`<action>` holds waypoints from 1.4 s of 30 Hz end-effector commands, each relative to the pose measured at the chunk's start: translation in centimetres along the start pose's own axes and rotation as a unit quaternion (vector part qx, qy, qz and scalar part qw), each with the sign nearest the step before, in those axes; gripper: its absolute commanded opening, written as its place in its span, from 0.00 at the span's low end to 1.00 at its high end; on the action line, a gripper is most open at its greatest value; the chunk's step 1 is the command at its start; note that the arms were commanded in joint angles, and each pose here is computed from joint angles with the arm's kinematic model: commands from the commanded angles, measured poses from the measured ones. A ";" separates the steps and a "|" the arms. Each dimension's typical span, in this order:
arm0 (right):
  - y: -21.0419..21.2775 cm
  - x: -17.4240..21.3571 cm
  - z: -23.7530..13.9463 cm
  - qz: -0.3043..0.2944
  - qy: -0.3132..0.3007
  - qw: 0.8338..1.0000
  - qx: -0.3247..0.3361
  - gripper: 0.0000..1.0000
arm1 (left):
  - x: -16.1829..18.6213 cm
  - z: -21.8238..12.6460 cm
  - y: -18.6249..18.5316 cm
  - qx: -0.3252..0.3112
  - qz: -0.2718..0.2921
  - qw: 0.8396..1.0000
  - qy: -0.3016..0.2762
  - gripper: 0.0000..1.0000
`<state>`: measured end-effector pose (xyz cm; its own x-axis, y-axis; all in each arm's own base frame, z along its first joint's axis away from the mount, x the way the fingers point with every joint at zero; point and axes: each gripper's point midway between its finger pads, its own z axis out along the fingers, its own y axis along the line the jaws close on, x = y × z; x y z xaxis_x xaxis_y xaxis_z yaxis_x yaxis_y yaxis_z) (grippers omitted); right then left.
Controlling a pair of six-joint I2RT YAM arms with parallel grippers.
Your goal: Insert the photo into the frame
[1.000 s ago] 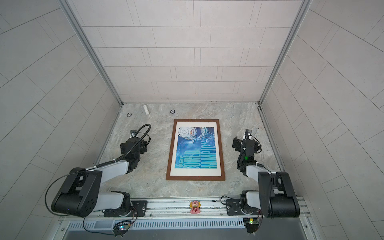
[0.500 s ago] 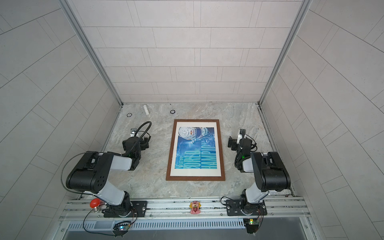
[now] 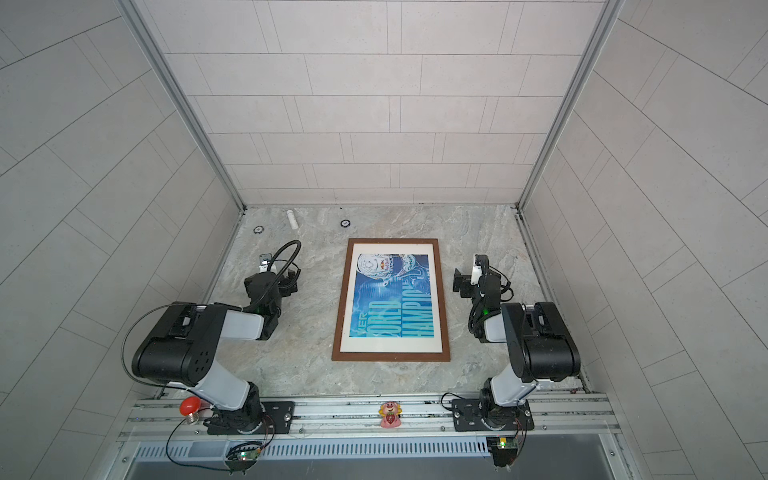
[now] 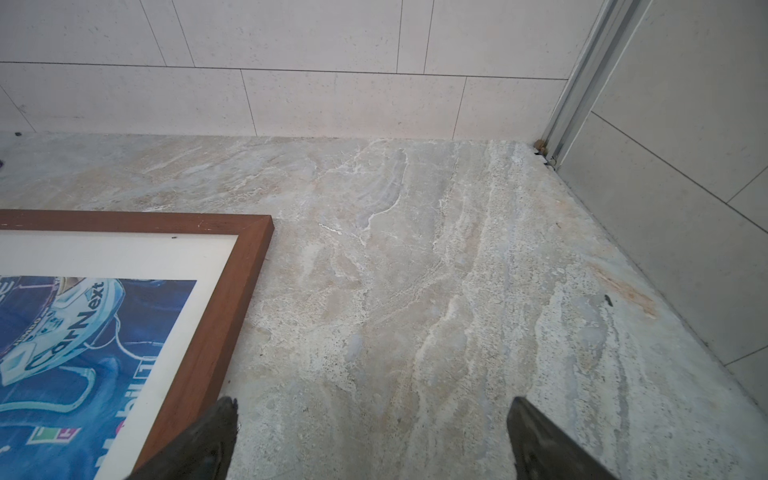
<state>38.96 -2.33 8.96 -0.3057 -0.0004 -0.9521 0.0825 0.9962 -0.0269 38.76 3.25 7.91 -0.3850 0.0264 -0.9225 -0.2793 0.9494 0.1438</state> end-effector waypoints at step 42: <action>-0.8 -0.1 -1.5 -0.005 -0.038 0.999 0.032 1.00 | -1.2 0.1 0.2 -0.002 -0.011 1.000 -0.020 1.00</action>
<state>38.69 -2.18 9.10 -0.2906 -0.0168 -0.9567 0.0839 0.9955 -0.0429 38.79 3.24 7.96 -0.3826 0.0262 -0.9236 -0.2794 0.9495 0.1426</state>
